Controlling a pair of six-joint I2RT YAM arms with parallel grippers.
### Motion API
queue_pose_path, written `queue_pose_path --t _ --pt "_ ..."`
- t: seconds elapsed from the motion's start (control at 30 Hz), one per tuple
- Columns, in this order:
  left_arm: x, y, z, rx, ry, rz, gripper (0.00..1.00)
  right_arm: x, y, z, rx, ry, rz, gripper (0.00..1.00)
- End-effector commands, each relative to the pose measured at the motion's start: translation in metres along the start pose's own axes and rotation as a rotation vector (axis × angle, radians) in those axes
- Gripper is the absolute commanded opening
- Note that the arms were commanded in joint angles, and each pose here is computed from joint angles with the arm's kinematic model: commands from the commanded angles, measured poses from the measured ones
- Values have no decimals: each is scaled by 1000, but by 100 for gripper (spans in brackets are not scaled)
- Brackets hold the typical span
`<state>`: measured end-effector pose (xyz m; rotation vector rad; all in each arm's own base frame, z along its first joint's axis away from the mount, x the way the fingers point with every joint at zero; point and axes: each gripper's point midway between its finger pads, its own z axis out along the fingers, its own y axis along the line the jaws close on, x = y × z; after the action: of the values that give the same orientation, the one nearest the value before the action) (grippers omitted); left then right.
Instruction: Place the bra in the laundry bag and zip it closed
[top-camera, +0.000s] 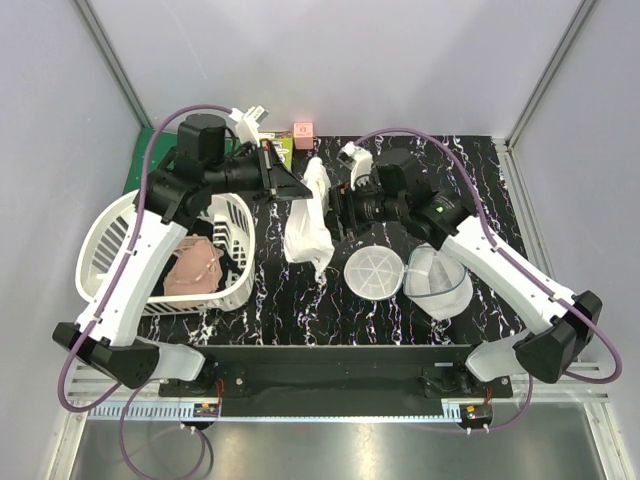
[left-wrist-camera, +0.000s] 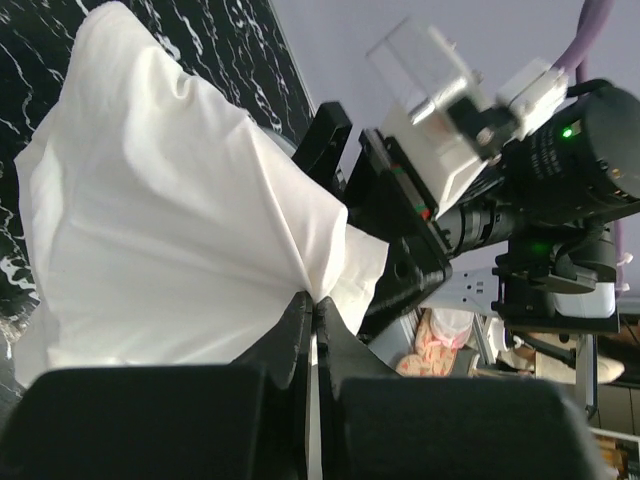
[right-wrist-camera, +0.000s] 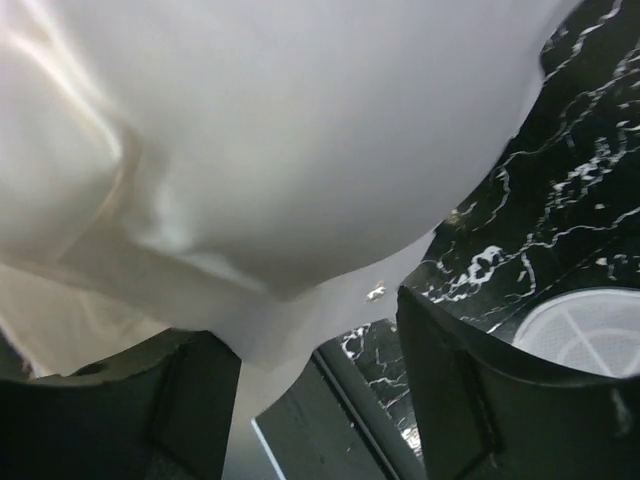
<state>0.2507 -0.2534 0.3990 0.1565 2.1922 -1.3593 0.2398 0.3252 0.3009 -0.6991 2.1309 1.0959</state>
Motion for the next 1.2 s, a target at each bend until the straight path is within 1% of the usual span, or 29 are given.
queue_pose_path --t 0.0,0.03,0.07,0.1,0.13,0.2,0.27,0.3,0.33,0.4,0.5,0.53,0.63,0.67,0.73,0.87,1.03,1.13,1.17 --pt "4 -19 2 87 11 32 0 -24 -20 -4 132 -145 -41 61" --pt "5 -19 2 91 15 34 0 -26 -29 -4 181 -162 -39 58" --pt "10 -17 1 89 22 33 0 -24 -35 -4 207 -164 -37 51" --pt "13 -15 1 87 27 39 0 -20 -42 -5 238 -163 -35 32" --pt "15 -11 0 79 27 39 0 -18 -54 -9 307 -166 -31 21" --pt "28 6 3 48 51 24 0 -14 -64 -20 373 -173 -30 5" --pt "41 24 8 13 83 2 0 -5 -80 -32 475 -149 -36 0" --pt "53 41 13 -18 113 -29 0 -5 -82 -38 501 -147 -40 0" --pt "59 48 16 -33 128 -41 0 2 -90 -46 552 -115 -50 0" --pt "73 69 24 -71 167 -64 0 5 -94 -57 597 -99 -70 0" --pt "87 83 33 -89 217 -62 0 13 -107 -75 696 -61 -100 0" --pt "95 92 40 -103 249 -75 0 17 -113 -82 740 -42 -105 0" --pt "116 98 55 -93 342 -72 0 18 -114 -89 768 -35 -99 0" --pt "125 95 59 -82 372 -51 0 18 -114 -91 771 -42 -96 0" --pt "135 101 65 -95 409 -51 0 16 -113 -96 784 -60 -89 0" --pt "142 110 69 -114 413 -34 0 19 -110 -94 764 -47 -76 0" --pt "134 112 81 -99 380 -26 0 29 -109 -92 742 -15 -75 0" --pt "132 125 85 -156 350 -40 0 32 -107 -89 725 18 -76 0" --pt "137 135 86 -187 353 -56 0 35 -108 -84 718 38 -74 0"
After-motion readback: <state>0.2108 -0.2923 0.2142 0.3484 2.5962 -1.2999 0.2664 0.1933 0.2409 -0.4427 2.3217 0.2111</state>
